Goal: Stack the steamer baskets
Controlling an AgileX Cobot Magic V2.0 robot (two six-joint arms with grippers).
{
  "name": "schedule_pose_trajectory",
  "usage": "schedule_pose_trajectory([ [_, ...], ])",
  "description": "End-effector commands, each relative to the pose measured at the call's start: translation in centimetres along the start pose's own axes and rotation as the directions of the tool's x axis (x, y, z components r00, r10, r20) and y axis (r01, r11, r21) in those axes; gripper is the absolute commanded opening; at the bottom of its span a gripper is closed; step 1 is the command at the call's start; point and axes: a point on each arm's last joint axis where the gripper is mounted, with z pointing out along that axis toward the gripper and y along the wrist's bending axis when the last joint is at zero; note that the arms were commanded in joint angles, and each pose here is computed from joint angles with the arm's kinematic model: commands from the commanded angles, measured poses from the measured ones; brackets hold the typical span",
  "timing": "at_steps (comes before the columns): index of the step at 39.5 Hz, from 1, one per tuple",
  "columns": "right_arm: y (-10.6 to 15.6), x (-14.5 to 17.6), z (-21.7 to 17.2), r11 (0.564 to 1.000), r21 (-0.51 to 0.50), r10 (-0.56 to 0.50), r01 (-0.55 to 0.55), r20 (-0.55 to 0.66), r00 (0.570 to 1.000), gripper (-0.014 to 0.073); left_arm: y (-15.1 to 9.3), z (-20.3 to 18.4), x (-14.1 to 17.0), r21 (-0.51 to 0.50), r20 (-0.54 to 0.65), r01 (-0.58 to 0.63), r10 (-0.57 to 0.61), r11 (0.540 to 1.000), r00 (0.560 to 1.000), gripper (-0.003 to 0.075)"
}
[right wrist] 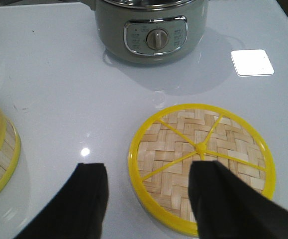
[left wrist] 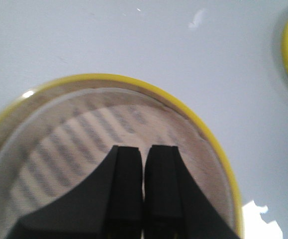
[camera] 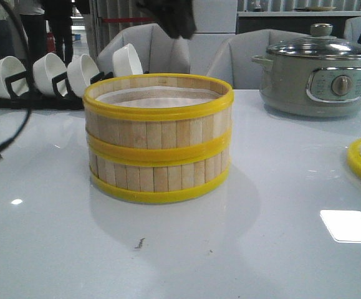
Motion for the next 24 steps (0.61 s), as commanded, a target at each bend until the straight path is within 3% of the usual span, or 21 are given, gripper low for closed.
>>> schedule_pose_trajectory([
  [1,0.1,-1.8,-0.5,1.000,-0.005,-0.005,0.006,0.106,0.994,0.0477,2.7,-8.1,-2.9,-0.029,0.225,0.063,-0.055,0.998,0.973,0.0086],
  [9,0.1,-1.6,0.2,1.000,-0.002,-0.005,0.005,0.078,0.997,0.0477,8.5,-15.2,-2.2,-0.133,0.335,0.180,-0.127,0.975,0.934,0.0086],
  [15,0.1,-1.5,0.5,1.000,-0.001,-0.005,0.005,0.067,0.998,0.0477,11.7,-19.4,0.6,-0.205,0.394,0.271,-0.174,0.940,0.902,0.0086],
  [19,0.1,-1.5,0.7,1.000,-0.001,-0.005,0.005,0.063,0.998,0.0477,12.7,-21.4,3.7,-0.240,0.421,0.323,-0.202,0.915,0.884,0.0086],
  [24,0.1,-1.5,0.8,1.000,-0.001,-0.005,0.005,0.064,0.998,0.0477,12.0,-22.4,8.8,-0.262,0.443,0.350,-0.210,0.899,0.871,0.0086],
])
